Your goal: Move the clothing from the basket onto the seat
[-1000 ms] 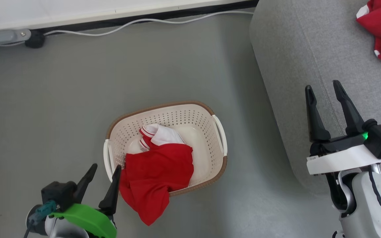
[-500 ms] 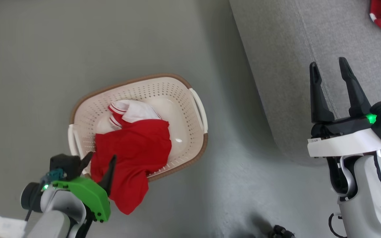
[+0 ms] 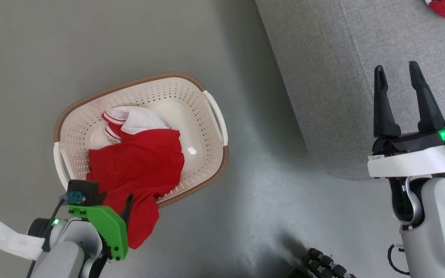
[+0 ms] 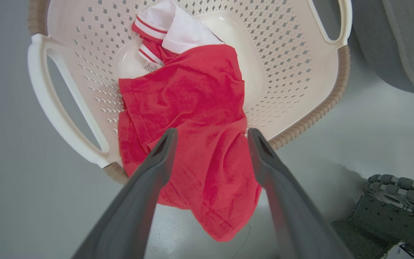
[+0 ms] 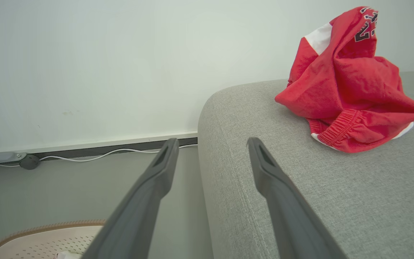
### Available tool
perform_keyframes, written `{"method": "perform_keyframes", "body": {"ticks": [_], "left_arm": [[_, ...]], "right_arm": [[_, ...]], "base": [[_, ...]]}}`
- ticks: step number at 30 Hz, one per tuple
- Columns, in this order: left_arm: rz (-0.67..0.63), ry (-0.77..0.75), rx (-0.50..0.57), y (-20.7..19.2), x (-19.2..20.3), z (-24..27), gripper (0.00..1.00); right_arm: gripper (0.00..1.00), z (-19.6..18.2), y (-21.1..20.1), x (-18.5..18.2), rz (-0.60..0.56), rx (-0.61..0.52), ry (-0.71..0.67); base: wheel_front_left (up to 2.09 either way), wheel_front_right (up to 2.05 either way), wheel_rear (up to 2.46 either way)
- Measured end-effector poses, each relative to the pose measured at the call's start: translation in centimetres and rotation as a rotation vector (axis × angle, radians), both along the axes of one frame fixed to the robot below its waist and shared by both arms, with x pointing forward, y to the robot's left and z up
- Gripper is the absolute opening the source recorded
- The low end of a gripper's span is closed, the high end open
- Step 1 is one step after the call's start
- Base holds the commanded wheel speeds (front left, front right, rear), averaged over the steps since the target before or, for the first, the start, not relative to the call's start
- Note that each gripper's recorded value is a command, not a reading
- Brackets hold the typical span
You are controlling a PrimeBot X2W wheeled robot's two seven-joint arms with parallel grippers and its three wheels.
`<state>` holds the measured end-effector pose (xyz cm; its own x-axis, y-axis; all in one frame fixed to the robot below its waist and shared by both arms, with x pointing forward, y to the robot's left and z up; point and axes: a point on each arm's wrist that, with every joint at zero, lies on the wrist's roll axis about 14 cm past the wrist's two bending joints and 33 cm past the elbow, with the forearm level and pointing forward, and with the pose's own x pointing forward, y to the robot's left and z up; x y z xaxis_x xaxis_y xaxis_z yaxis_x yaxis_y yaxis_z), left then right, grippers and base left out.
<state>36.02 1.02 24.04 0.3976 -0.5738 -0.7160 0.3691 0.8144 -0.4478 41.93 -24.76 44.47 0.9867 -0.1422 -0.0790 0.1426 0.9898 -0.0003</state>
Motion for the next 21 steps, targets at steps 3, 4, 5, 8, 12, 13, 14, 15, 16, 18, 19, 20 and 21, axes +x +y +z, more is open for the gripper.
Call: {"method": "perform_keyframes", "body": {"ticks": [3, 4, 5, 8, 12, 13, 14, 15, 16, 18, 19, 20, 21], "left_arm": [[-0.008, 0.037, 0.030, 0.6, -0.8, -0.9, 1.00], [-0.009, 0.044, 0.037, 0.7, -0.9, -1.1, 1.00], [-0.012, 0.056, 0.044, 0.9, -1.1, -1.4, 1.00], [-0.014, 0.076, 0.056, 1.0, -1.2, -2.0, 1.00], [-0.003, 0.102, 0.060, 0.9, -1.0, -2.8, 1.00], [-0.005, 0.115, 0.067, 1.0, -1.2, -3.1, 1.00], [-0.005, 0.124, 0.073, 1.1, -1.3, -3.4, 1.00], [-0.005, 0.132, 0.076, 1.2, -1.4, -3.6, 1.00], [-0.004, 0.138, 0.080, 1.3, -1.4, -3.9, 1.00], [-0.002, 0.149, 0.088, 1.4, -1.4, -4.4, 1.00], [-0.002, 0.152, 0.090, 1.5, -1.4, -4.5, 1.00], [0.000, 0.156, 0.093, 1.5, -1.3, -4.8, 1.00], [0.003, 0.162, 0.097, 1.6, -1.3, -5.0, 1.00]], "right_arm": [[1.00, -0.1, 0.0, 0.0, 0.000, 0.000, 0.001], [1.00, -0.1, 0.0, 0.1, 0.000, 0.001, 0.003], [1.00, -0.2, 0.0, 0.1, 0.000, 0.001, 0.003], [1.00, -0.5, -0.1, 0.1, -0.003, -0.001, 0.012], [1.00, -1.1, -0.1, 0.3, -0.002, -0.001, 0.026], [1.00, -1.2, -0.1, 0.3, -0.003, -0.002, 0.029], [1.00, -1.3, -0.2, 0.3, -0.004, -0.003, 0.031], [1.00, -1.4, -0.3, 0.3, -0.007, -0.005, 0.034], [1.00, -1.6, -0.4, 0.3, -0.009, -0.006, 0.038], [1.00, -1.8, -0.5, 0.4, -0.013, -0.009, 0.044], [1.00, -2.0, -0.6, 0.4, -0.015, -0.010, 0.047], [1.00, -2.1, -0.6, 0.4, -0.016, -0.011, 0.050], [1.00, -2.2, -0.7, 0.4, -0.017, -0.012, 0.053]], "base": [[0.00, 0.00, 0.00], [0.00, 0.00, 0.00], [0.00, 0.00, 0.00], [0.00, 0.00, 0.00], [0.00, 0.00, 0.00], [0.00, 0.00, 0.00], [0.00, 0.00, 0.00], [0.00, 0.00, 0.00], [0.00, 0.00, 0.00], [0.00, 0.00, 0.00], [0.00, 0.00, 0.00], [0.00, 0.00, 0.00], [0.00, 0.00, 0.00]]}}
